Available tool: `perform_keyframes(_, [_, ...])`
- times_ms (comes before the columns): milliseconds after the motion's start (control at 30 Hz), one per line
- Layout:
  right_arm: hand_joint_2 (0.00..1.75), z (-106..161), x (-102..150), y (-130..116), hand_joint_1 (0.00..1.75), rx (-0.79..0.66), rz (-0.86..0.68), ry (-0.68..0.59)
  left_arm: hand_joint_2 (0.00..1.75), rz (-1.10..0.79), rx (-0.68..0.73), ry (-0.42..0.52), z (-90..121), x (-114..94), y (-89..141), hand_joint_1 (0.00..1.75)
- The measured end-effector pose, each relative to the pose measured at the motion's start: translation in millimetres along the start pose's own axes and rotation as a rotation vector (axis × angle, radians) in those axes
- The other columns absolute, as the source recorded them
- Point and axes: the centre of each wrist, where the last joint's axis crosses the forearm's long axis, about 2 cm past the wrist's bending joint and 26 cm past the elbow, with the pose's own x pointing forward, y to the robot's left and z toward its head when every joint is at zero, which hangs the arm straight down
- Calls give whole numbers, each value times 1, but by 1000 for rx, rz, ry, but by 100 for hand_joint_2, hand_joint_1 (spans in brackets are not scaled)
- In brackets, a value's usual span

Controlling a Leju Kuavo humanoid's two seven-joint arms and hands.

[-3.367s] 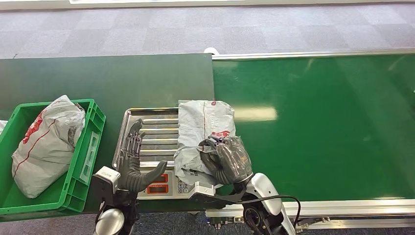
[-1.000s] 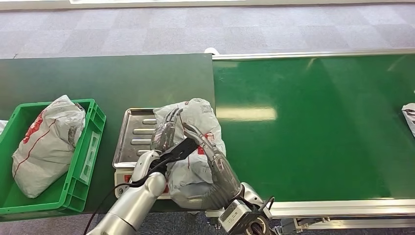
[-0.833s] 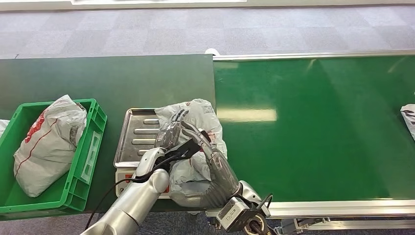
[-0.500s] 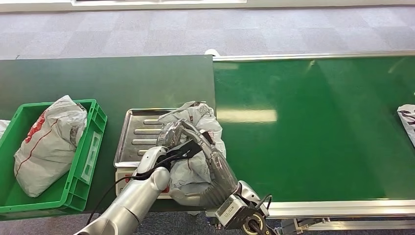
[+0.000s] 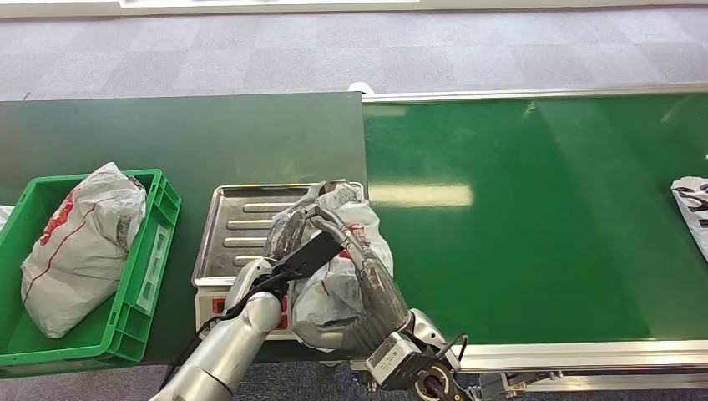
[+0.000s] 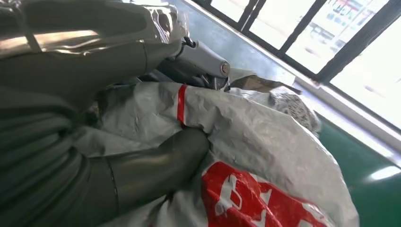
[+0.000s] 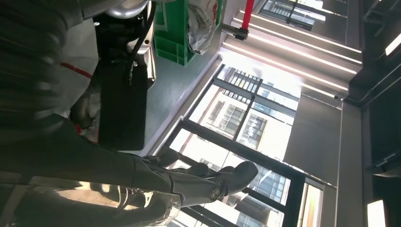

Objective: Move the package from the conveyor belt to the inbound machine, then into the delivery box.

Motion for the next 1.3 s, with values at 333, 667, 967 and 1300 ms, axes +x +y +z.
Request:
perform_keyframes(333, [175,8,-2,0,0,-46,37,40,175,91,396,-177,14,22,65,175])
perform_keyframes(667, [175,24,-4,3,0,-84,59,79,175,-30,749,-124,55,-10,127,171])
perform_keyframes(967, [175,37,-6,4,0,-107,60,113,175,-154,922,79,109,-58,163,167])
perform_keyframes(1300, [175,38,-7,4,0,-108,62,115,175,-320,1017,382,152,-113,192,24])
